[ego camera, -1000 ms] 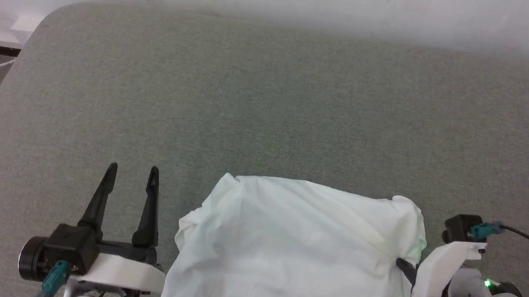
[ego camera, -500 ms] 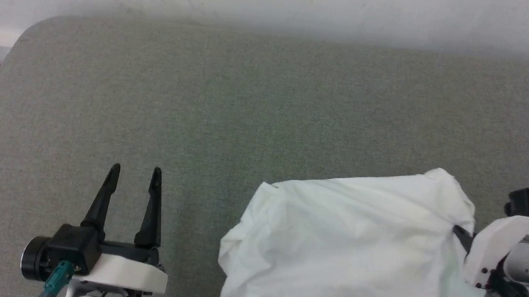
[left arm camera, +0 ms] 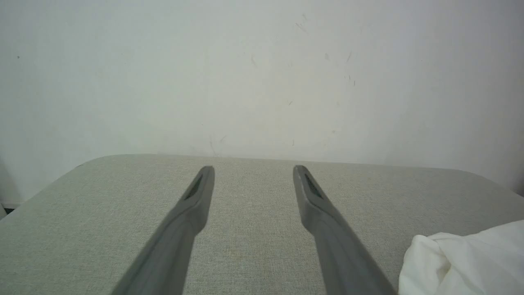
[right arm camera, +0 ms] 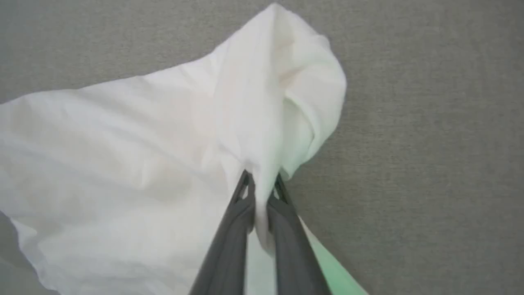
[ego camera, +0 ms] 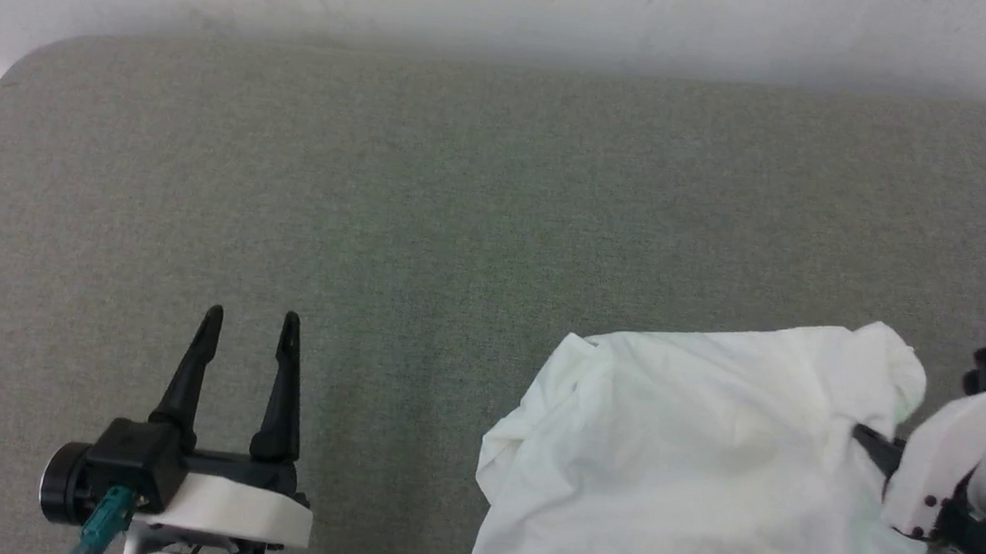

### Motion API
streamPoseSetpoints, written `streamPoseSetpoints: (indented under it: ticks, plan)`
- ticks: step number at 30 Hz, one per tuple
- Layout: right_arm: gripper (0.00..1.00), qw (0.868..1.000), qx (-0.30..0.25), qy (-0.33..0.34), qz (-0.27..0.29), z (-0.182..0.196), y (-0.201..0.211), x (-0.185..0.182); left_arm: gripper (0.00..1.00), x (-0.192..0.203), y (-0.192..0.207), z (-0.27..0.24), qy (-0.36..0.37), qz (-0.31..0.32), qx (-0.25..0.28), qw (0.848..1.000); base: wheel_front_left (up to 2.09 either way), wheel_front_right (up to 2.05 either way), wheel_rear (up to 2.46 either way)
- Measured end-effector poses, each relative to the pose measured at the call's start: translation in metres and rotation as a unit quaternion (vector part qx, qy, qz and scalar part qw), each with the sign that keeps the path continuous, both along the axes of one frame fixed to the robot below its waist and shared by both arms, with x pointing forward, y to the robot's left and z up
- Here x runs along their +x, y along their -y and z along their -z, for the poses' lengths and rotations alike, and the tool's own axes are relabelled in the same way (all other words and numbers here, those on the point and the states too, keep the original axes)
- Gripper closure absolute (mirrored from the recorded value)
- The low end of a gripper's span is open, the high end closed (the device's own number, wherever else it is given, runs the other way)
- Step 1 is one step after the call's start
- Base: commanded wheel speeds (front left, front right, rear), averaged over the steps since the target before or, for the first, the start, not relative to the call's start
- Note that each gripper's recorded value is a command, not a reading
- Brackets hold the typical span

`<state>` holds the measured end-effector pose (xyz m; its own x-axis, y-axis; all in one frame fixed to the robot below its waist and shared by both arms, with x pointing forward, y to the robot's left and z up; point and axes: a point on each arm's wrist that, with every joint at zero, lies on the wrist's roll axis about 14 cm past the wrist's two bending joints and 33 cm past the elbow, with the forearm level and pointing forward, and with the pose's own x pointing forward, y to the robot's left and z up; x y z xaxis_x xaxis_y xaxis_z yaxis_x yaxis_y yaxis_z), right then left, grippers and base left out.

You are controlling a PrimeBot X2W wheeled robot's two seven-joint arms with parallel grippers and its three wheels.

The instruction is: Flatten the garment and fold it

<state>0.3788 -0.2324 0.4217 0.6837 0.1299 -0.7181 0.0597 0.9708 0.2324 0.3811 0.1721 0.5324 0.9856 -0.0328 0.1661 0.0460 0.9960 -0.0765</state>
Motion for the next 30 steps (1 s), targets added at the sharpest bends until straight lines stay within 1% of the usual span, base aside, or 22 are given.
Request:
streamPoseSetpoints:
  ticks: [2,6,11,14,18,21,27,29,30]
  plan:
    - [1.00,0.999,0.037,0.006,-0.025,-0.010,-0.025,0.001,0.00,-0.001,0.000,-0.002,0.003,0.001,-0.001,1.000,0.00,0.00,0.00]
    - [1.00,0.993,0.089,0.022,-0.069,-0.027,-0.065,-0.003,0.00,-0.003,0.000,-0.007,0.010,0.000,-0.001,1.000,0.00,0.00,0.00]
    - [1.00,0.984,0.136,0.036,-0.111,-0.039,-0.108,-0.012,0.00,-0.007,-0.003,-0.012,0.018,-0.005,-0.001,1.000,0.00,0.00,0.00]
    - [1.00,0.978,0.163,0.051,-0.124,-0.044,-0.130,-0.016,0.00,-0.010,-0.006,-0.016,0.023,-0.009,-0.001,1.000,0.00,0.00,0.00]
    - [1.00,0.971,0.187,0.062,-0.134,-0.042,-0.153,-0.017,0.00,-0.013,-0.008,-0.017,0.024,-0.011,-0.001,1.000,0.00,0.00,0.00]
    - [1.00,0.968,0.197,0.056,-0.146,-0.033,-0.170,-0.019,0.00,-0.013,-0.008,-0.015,0.022,-0.009,-0.001,1.000,0.00,0.00,0.00]
    - [1.00,0.948,0.251,0.071,-0.184,-0.034,-0.222,-0.018,0.00,-0.012,-0.008,-0.010,0.013,-0.010,-0.001,1.000,0.00,0.00,0.00]
    - [1.00,0.945,0.256,0.072,-0.191,-0.030,-0.233,-0.018,0.00,-0.011,-0.006,-0.008,0.010,-0.005,-0.002,1.000,0.00,0.00,0.00]
    - [1.00,0.946,0.253,0.072,-0.191,-0.027,-0.235,-0.016,0.00,-0.011,-0.005,-0.007,0.009,-0.004,-0.003,1.000,0.00,0.00,0.00]
